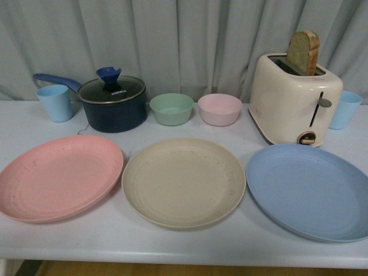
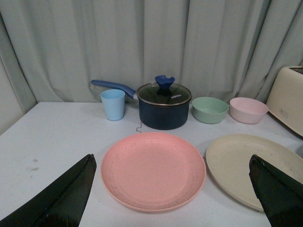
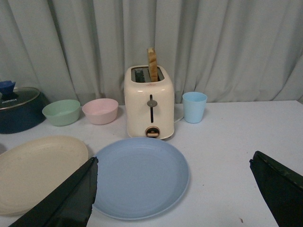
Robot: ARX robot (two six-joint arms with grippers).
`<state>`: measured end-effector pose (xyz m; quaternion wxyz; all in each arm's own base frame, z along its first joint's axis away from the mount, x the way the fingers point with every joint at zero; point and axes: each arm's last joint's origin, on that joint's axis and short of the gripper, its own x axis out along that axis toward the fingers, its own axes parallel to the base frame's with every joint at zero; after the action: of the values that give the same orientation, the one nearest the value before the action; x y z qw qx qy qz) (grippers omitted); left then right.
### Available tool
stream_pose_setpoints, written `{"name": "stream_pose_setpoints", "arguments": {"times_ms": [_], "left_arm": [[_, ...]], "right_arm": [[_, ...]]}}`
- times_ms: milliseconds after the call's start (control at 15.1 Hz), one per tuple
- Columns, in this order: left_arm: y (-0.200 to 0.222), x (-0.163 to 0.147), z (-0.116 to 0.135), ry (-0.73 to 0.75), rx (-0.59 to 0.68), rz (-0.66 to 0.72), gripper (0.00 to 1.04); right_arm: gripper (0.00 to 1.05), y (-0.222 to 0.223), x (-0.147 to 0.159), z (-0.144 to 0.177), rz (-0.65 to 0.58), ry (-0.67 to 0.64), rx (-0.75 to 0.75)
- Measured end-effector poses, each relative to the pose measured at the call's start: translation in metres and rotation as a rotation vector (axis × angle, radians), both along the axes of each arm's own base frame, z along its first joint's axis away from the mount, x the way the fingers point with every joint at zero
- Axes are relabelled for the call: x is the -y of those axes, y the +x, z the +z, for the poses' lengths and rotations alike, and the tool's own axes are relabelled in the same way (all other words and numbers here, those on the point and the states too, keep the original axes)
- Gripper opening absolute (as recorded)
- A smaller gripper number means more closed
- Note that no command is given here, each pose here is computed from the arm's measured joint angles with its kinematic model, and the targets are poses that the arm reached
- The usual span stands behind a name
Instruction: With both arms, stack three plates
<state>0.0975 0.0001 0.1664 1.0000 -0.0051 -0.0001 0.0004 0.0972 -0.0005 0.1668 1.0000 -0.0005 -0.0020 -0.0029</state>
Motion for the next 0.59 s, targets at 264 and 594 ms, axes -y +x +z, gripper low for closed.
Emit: {"name": "stream_pose_setpoints", "arguments": {"times_ms": [264,594], "left_arm": [[0.0,0.0,0.0,0.0,0.0,0.0,0.98],[0.0,0.0,0.0,0.0,0.0,0.0,0.98]], "right_arm": [[0.98,0.0,0.0,0.0,0.0,0.0,0.0],[0.98,0.0,0.0,0.0,0.0,0.0,0.0]]}}
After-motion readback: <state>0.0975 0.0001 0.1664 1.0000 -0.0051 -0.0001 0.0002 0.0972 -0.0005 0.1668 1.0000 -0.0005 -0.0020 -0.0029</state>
